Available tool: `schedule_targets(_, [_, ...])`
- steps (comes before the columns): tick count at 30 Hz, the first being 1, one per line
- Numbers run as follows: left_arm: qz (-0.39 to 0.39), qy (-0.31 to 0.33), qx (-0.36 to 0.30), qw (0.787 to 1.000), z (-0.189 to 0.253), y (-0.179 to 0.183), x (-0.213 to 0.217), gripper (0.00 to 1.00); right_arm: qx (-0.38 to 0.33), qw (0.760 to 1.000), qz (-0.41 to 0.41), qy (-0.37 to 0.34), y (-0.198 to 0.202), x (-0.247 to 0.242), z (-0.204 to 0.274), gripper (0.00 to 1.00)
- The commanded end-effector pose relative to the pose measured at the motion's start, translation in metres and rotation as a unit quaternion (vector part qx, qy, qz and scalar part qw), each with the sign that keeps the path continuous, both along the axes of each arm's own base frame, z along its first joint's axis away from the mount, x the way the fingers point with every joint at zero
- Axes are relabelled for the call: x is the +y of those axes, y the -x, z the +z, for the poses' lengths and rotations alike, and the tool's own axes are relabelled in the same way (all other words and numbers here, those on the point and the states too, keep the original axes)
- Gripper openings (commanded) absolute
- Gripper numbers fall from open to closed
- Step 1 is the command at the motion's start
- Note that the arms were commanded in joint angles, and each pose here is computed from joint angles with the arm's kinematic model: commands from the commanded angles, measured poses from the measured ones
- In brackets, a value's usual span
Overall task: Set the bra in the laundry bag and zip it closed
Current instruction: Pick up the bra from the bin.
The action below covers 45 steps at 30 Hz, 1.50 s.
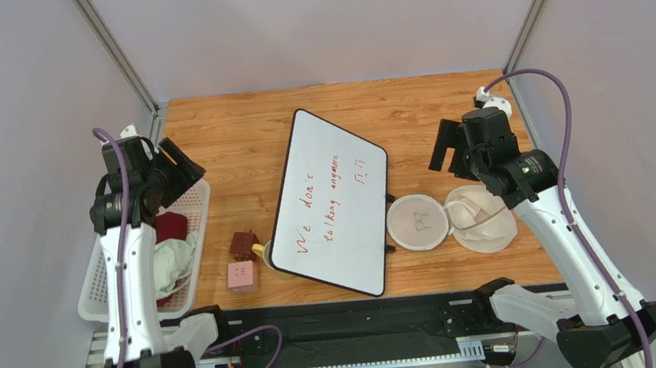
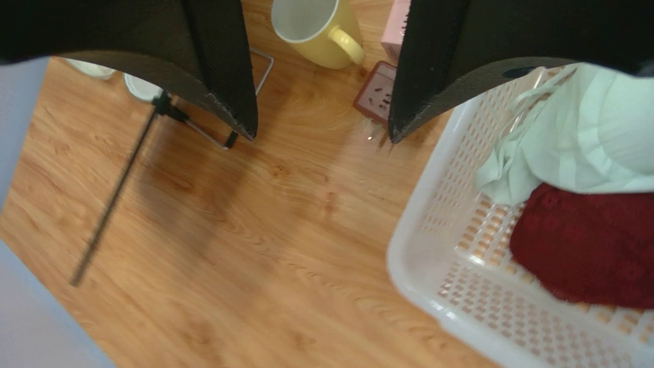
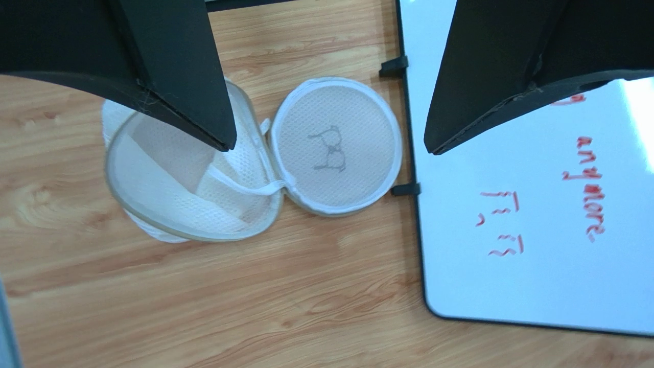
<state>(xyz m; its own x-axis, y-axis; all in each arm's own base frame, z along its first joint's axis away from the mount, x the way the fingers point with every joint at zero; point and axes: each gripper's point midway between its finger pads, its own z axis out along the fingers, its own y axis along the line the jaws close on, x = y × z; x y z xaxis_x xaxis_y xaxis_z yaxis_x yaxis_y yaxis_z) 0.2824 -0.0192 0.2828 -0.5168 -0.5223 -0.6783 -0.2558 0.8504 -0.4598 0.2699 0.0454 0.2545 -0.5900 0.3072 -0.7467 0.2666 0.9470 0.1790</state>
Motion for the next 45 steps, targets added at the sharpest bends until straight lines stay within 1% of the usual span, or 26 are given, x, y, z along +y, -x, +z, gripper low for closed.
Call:
schedule_targets(1, [0.082,0.051,0.131,0.987,-0.06,0.01,0.03,0.67,-0.013,0.994,0.101,-0.044,-0.012,0.045,0.008,1.0])
schedule_targets(2, [0.119,0.024,0.149,0.981,-0.07,0.012,0.046,0.66,-0.009,0.992,0.116,-0.052,-0.015,0.052,0.006,1.0])
schedule_targets(4, [0.173,0.012,0.185,0.967,-0.081,0.026,0.059,0.66,0.017,0.986,0.147,-0.073,-0.017,0.069,-0.003,1.0])
schedule_targets(6, [0.227,-0.012,0.215,0.95,-0.086,0.041,0.074,0.67,0.059,0.982,0.156,-0.086,-0.009,0.076,-0.01,1.0])
schedule_targets(7, [0.255,-0.008,0.224,0.941,-0.088,0.046,0.077,0.67,0.071,0.982,0.153,-0.079,-0.014,0.079,-0.008,1.0])
schedule_targets(8, [0.285,-0.025,0.243,0.927,-0.091,0.054,0.087,0.68,0.088,0.979,0.173,-0.069,-0.007,0.087,-0.011,1.0])
schedule_targets(9, [0.306,-0.037,0.285,0.908,-0.096,0.074,0.09,0.68,0.093,0.977,0.182,-0.062,-0.008,0.089,-0.012,1.0])
schedule_targets(10, [0.333,-0.044,0.298,0.893,-0.096,0.081,0.095,0.69,0.095,0.98,0.171,-0.042,-0.011,0.083,-0.013,1.0])
schedule_targets(11, [0.349,-0.071,0.315,0.88,-0.101,0.09,0.104,0.7,0.106,0.978,0.175,-0.035,-0.009,0.086,-0.015,1.0])
schedule_targets(13, [0.344,-0.097,0.334,0.872,-0.119,0.099,0.109,0.7,0.115,0.975,0.186,-0.047,-0.008,0.092,-0.017,1.0])
schedule_targets(16, [0.324,-0.103,0.33,0.881,-0.13,0.099,0.11,0.7,0.112,0.966,0.222,-0.069,-0.01,0.107,-0.016,1.0])
schedule_targets(17, [0.318,-0.117,0.33,0.881,-0.133,0.1,0.113,0.73,0.105,0.966,0.227,-0.071,-0.015,0.11,-0.014,1.0])
schedule_targets(19, [0.311,-0.127,0.338,0.879,-0.144,0.104,0.116,0.74,0.1,0.965,0.234,-0.069,-0.019,0.113,-0.01,1.0])
schedule_targets(21, [0.322,-0.145,0.36,0.863,-0.15,0.115,0.121,0.75,0.101,0.964,0.237,-0.066,-0.019,0.114,-0.008,1.0])
schedule_targets(22, [0.323,-0.146,0.365,0.861,-0.153,0.115,0.122,0.75,0.104,0.964,0.238,-0.063,-0.018,0.115,-0.011,1.0])
schedule_targets(23, [0.311,-0.148,0.357,0.868,-0.157,0.107,0.123,0.75,0.108,0.963,0.238,-0.066,-0.017,0.116,-0.015,1.0])
schedule_targets(25, [0.302,-0.15,0.371,0.865,-0.168,0.105,0.124,0.73,0.119,0.959,0.242,-0.084,-0.013,0.122,-0.02,1.0])
schedule_targets(26, [0.304,-0.157,0.375,0.862,-0.169,0.104,0.128,0.67,0.118,0.958,0.244,-0.09,-0.012,0.123,-0.018,1.0])
schedule_targets(28, [0.298,-0.167,0.39,0.855,-0.174,0.102,0.134,0.63,0.112,0.958,0.248,-0.093,-0.015,0.126,-0.01,1.0])
schedule_targets(30, [0.292,-0.177,0.388,0.856,-0.178,0.096,0.138,0.63,0.107,0.959,0.247,-0.089,-0.018,0.125,-0.007,1.0])
schedule_targets(32, [0.283,-0.173,0.379,0.864,-0.184,0.086,0.139,0.64,0.11,0.959,0.247,-0.091,-0.018,0.126,-0.006,1.0])
schedule_targets(35, [0.282,-0.175,0.382,0.863,-0.191,0.078,0.143,0.65,0.115,0.957,0.246,-0.1,-0.017,0.13,-0.007,1.0])
schedule_targets(36, [0.28,-0.175,0.384,0.862,-0.193,0.076,0.144,0.65,0.117,0.956,0.248,-0.102,-0.018,0.131,-0.008,1.0])
schedule_targets(38, [0.275,-0.174,0.394,0.86,-0.199,0.075,0.144,0.6,0.116,0.957,0.244,-0.103,-0.019,0.13,-0.006,1.0])
schedule_targets(42, [0.28,-0.162,0.423,0.847,-0.21,0.087,0.137,0.57,0.11,0.959,0.237,-0.106,-0.02,0.13,0.001,1.0])
schedule_targets(45, [0.284,-0.148,0.437,0.84,-0.215,0.098,0.13,0.63,0.109,0.96,0.234,-0.109,-0.019,0.13,0.002,1.0])
